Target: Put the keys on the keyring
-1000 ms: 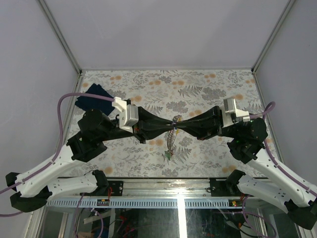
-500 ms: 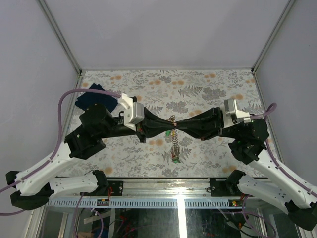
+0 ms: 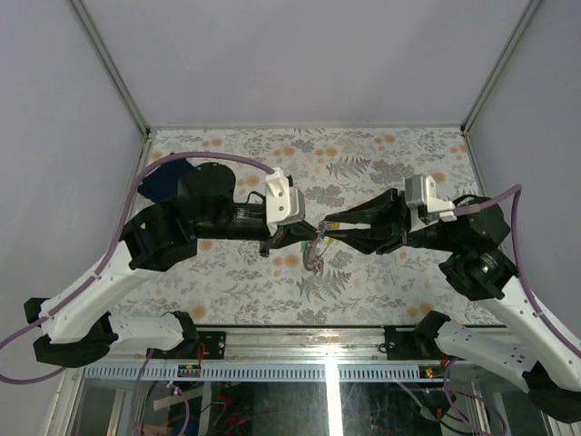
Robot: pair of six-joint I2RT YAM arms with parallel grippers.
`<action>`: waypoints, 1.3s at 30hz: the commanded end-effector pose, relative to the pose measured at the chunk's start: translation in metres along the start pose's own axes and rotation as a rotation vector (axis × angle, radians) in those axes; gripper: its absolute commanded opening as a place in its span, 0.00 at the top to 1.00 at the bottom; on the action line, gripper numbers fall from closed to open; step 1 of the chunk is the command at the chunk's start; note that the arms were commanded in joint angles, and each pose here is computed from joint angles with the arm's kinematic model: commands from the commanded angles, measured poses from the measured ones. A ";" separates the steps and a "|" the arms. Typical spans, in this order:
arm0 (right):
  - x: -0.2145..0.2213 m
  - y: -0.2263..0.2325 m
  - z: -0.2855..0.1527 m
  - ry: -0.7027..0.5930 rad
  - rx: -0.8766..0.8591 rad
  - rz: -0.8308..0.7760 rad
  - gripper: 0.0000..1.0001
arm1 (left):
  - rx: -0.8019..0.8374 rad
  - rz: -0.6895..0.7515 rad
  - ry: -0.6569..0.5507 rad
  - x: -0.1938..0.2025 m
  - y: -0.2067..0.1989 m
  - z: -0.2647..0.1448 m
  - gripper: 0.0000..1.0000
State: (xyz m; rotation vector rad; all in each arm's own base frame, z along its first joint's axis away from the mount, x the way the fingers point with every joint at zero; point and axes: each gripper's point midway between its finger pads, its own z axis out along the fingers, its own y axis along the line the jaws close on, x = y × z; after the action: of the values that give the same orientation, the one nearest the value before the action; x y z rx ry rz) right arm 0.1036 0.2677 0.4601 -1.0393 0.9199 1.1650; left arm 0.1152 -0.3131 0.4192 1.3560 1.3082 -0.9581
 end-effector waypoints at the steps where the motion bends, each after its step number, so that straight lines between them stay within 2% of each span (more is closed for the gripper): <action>1: 0.012 -0.002 -0.002 0.108 0.003 0.022 0.64 | -0.004 0.057 0.082 0.005 0.004 -0.008 1.00; 8: 0.033 -0.006 0.002 0.209 -0.005 0.095 0.63 | -0.012 0.063 0.156 0.014 0.011 -0.004 1.00; 17: 0.055 -0.005 0.001 0.271 -0.024 0.133 0.65 | -0.015 0.069 0.166 0.014 0.014 -0.002 1.00; 24: 0.061 -0.006 -0.002 0.293 -0.017 0.125 0.72 | -0.005 0.072 0.165 0.013 0.014 0.001 1.00; 27: 0.061 -0.007 -0.002 0.294 -0.012 0.120 0.78 | 0.001 0.074 0.164 0.012 0.013 0.002 1.00; 31: 0.059 -0.006 -0.002 0.284 -0.017 0.112 0.98 | 0.008 0.077 0.161 0.011 0.013 0.003 1.00; 34: 0.055 -0.005 -0.003 0.267 -0.020 0.094 1.00 | 0.022 0.088 0.149 0.009 0.010 0.002 1.00; 36: 0.050 -0.003 -0.004 0.249 -0.017 0.075 1.00 | 0.023 0.095 0.128 0.006 0.008 0.000 0.96; 39: 0.040 0.000 -0.006 0.212 -0.023 0.045 1.00 | 0.026 0.112 0.073 -0.001 0.003 -0.005 0.82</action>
State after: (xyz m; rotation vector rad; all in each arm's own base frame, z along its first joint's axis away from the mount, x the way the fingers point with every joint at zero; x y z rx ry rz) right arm 0.1205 0.2813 0.3864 -1.2069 1.2663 1.1430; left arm 0.1265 -0.3097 0.3875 1.5381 1.4289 -0.8214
